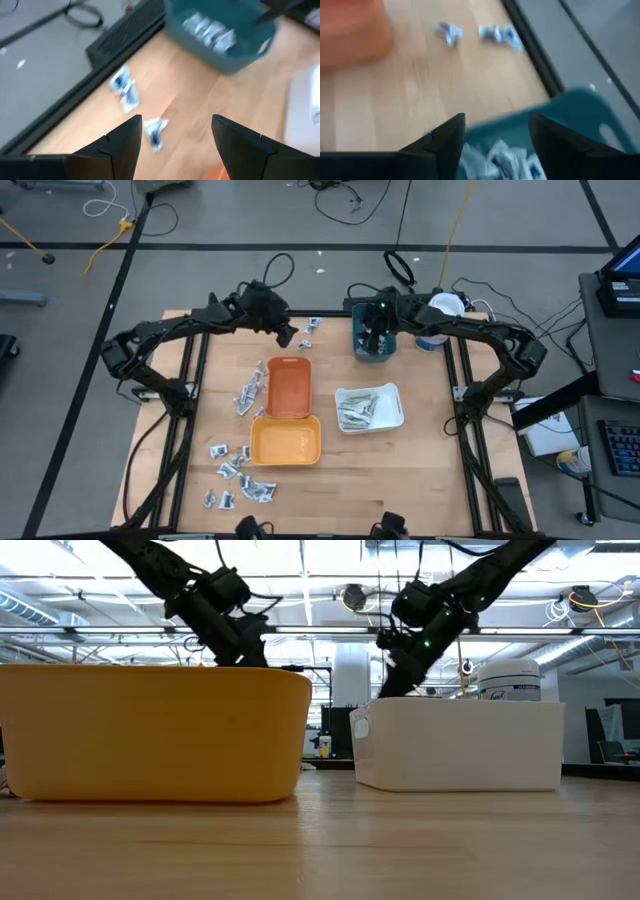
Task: Pick & Place First Aid Supplies
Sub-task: Put the blue sachet into the blue bin
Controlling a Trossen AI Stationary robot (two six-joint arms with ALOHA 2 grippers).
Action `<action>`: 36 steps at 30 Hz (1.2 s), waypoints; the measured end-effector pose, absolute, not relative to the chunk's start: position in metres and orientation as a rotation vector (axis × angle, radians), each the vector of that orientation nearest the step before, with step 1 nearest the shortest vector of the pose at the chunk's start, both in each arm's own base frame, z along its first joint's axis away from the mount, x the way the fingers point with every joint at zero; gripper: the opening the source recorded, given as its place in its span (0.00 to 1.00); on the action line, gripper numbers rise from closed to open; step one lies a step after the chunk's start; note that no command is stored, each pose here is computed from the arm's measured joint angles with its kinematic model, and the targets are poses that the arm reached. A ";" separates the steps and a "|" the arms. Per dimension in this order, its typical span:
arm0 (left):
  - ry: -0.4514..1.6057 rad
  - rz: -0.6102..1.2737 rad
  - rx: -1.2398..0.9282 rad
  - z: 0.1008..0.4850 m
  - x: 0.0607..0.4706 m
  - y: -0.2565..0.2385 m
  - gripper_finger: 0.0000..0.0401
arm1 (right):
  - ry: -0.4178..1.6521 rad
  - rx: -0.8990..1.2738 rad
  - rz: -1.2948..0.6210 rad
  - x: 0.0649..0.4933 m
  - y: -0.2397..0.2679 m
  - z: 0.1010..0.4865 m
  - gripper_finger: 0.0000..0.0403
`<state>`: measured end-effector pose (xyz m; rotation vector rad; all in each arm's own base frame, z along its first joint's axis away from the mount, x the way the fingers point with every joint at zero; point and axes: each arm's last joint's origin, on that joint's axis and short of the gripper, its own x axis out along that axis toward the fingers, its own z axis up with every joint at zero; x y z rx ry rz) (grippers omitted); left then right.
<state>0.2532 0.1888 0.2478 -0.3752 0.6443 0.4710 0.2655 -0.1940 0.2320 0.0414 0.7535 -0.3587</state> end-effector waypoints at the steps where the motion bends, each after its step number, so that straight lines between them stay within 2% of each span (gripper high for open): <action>1: 0.672 0.480 -0.373 0.249 0.254 0.191 0.61 | 0.720 0.041 -0.361 0.268 -0.194 0.235 0.56; 7: 0.945 0.559 -0.274 0.256 0.271 0.215 0.61 | 0.614 0.035 -0.325 0.275 -0.189 0.246 0.59; 14: 1.200 0.564 -0.359 0.238 0.291 0.246 0.61 | 0.558 0.025 -0.325 0.277 -0.187 0.253 0.57; 27: 1.261 0.522 -0.401 0.204 0.337 0.229 0.61 | 0.448 -0.039 -0.347 0.273 -0.185 0.275 0.56; 36: 1.321 0.548 -0.421 0.170 0.354 0.220 0.61 | 0.419 -0.057 -0.349 0.274 -0.186 0.278 0.56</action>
